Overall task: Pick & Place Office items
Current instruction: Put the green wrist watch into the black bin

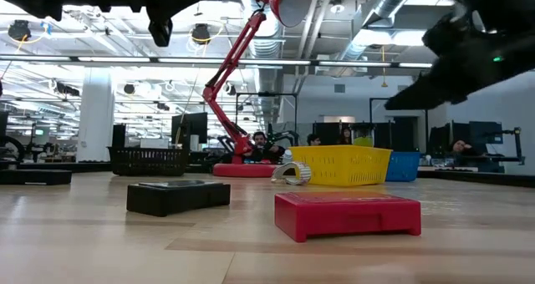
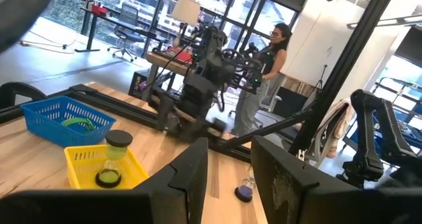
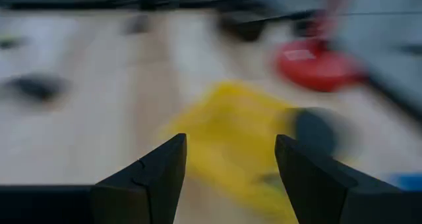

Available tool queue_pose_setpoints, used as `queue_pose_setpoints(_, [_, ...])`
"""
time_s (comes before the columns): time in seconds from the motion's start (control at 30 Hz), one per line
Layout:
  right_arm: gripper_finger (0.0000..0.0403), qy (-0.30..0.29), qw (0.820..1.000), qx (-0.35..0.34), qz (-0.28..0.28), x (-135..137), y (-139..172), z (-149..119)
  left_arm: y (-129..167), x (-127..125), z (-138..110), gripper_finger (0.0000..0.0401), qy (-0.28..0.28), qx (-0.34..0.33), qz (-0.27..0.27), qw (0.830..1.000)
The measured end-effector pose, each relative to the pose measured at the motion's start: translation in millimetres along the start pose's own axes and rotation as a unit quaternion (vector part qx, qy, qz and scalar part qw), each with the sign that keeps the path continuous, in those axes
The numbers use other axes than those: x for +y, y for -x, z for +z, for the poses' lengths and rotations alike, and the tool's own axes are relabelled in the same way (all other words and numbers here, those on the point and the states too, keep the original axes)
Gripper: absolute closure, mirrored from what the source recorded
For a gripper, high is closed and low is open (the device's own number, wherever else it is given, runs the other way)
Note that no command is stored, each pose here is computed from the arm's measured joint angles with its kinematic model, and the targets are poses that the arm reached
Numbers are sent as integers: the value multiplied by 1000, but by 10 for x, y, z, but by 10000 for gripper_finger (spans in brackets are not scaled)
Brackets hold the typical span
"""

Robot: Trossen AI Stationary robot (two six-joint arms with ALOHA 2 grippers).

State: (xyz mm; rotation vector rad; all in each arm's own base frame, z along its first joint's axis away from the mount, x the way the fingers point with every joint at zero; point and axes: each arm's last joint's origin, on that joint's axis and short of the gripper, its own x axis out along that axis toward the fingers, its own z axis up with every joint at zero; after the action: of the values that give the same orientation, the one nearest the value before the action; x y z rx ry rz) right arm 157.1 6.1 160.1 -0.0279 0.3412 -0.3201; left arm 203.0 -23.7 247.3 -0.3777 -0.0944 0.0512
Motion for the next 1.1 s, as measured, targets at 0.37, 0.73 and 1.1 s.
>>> queue_pose_setpoints(0.37, [180, 44, 962, 80, -259, -707, -110, 182, -22, 140, 53, 289, -3, -14, 35, 999])
queue_pose_setpoints(0.73, [180, -88, 969, 161, -166, -1456, -171, 58, -25, 164, 62, 289, -3, -16, 42, 999])
queue_pose_setpoints(1.1, [180, -43, 954, 282, -93, -1766, -647, 9, -25, 164, 62, 289, -3, -16, 42, 999])
